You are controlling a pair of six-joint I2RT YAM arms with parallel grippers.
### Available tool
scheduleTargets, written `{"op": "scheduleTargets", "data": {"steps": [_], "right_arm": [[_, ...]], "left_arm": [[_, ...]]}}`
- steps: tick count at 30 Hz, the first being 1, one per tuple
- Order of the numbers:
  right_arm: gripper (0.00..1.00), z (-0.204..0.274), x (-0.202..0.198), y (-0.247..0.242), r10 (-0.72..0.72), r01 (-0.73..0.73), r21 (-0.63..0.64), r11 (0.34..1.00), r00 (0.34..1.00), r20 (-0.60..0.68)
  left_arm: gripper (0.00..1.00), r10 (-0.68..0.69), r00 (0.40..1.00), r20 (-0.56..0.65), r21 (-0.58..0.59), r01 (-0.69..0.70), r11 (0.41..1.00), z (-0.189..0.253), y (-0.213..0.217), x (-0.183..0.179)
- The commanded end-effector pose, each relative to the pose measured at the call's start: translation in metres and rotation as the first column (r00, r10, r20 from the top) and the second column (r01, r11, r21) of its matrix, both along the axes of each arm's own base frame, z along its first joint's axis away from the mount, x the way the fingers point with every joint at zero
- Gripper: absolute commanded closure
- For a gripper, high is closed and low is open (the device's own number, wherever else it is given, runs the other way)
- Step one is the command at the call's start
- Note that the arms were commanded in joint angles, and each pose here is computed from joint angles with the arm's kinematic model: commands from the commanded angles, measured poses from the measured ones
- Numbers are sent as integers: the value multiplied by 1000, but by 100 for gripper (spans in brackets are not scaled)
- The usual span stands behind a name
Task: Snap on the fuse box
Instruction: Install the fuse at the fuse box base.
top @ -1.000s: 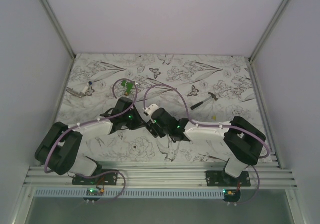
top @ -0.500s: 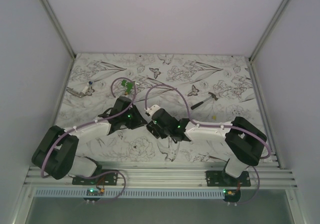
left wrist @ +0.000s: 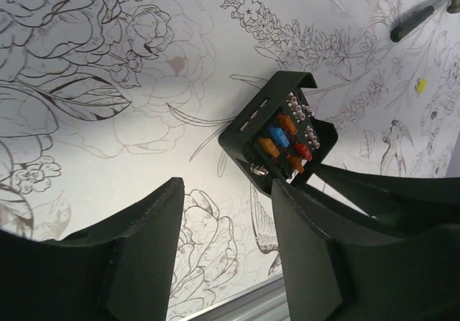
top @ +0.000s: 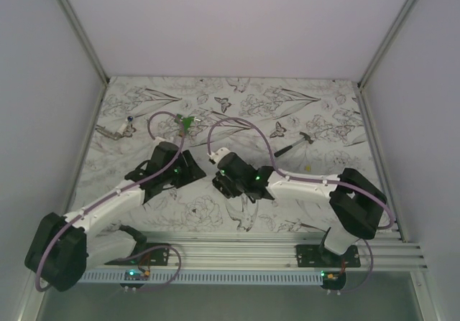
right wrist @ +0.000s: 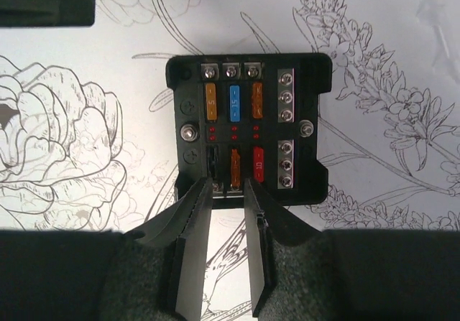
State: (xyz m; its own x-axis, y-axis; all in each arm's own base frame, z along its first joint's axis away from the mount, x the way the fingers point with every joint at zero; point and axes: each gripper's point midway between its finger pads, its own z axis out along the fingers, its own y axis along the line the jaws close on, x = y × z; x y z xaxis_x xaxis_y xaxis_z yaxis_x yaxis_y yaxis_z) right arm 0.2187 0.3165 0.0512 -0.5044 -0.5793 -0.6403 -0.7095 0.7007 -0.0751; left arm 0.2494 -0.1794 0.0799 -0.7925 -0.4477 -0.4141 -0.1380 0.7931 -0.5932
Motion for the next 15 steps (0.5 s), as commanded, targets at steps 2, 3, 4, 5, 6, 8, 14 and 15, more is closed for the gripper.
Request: {"op": "scheduleTargets", "data": {"steps": [2, 3, 4, 5, 6, 8, 14, 15], "right_arm": [[72, 17, 8, 3, -1, 1, -4, 1000, 1000, 6], [73, 15, 8, 2, 0, 0, -7, 1000, 1000, -3], [74, 15, 8, 3, 1, -1, -10, 1000, 1000, -8], [75, 15, 9, 2, 1, -1, -13, 1000, 1000, -12], [76, 14, 9, 3, 0, 0, -18, 1000, 1000, -16], [78, 12, 10, 2, 1, -2, -25, 1000, 1000, -23], [81, 7, 11, 5, 11, -13, -34, 999, 999, -39], [82, 7, 11, 6, 15, -16, -37, 999, 999, -41]], "left_arm": [[41, -10, 1000, -26, 88, 12, 996, -11, 19, -15], [39, -17, 1000, -24, 89, 19, 996, -10, 18, -15], [37, -21, 999, -25, 90, 23, 996, -10, 18, -15], [35, -25, 999, -24, 90, 27, 996, -9, 18, -15], [33, -28, 999, -24, 91, 30, 995, -9, 18, -15], [31, -31, 999, -27, 95, 33, 995, -10, 18, -16], [29, -39, 999, -35, 97, 42, 994, -11, 17, -16], [29, -40, 999, -35, 96, 43, 994, -11, 17, -16]]}}
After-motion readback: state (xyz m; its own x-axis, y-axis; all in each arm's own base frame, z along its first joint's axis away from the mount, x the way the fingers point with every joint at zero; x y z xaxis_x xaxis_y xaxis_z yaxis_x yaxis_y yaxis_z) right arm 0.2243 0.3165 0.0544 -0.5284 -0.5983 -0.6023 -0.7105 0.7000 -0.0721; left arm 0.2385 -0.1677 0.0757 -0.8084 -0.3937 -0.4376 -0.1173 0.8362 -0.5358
